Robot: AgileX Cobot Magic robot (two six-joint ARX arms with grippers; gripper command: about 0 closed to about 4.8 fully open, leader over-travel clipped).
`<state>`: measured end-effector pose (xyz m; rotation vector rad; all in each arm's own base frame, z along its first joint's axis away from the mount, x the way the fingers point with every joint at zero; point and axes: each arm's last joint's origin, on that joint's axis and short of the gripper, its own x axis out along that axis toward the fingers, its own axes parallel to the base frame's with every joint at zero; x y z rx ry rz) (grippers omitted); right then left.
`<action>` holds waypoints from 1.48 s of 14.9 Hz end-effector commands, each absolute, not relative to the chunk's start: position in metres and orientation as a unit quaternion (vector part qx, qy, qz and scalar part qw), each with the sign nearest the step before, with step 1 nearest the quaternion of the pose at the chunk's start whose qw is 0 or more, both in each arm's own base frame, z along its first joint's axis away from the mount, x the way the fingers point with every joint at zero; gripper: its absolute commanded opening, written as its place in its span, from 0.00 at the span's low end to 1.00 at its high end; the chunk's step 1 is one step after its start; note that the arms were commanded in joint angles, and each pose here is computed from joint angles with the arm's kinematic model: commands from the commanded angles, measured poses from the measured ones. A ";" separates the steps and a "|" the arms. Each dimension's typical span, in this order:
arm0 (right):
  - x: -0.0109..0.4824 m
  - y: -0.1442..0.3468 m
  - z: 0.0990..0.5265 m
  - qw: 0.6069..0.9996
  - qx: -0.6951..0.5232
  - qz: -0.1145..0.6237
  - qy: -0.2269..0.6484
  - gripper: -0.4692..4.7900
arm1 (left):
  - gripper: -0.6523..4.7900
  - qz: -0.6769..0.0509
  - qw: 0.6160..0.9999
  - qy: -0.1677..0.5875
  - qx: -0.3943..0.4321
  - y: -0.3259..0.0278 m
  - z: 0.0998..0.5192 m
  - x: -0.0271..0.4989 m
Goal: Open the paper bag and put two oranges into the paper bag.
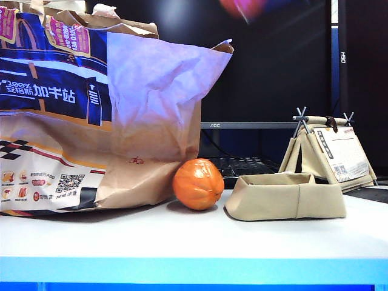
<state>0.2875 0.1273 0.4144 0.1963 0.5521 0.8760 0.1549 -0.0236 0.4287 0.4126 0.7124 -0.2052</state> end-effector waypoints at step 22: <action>0.310 0.253 0.427 0.745 0.118 0.618 0.224 0.08 | 0.11 -0.354 0.866 0.348 0.063 -0.022 0.406 0.208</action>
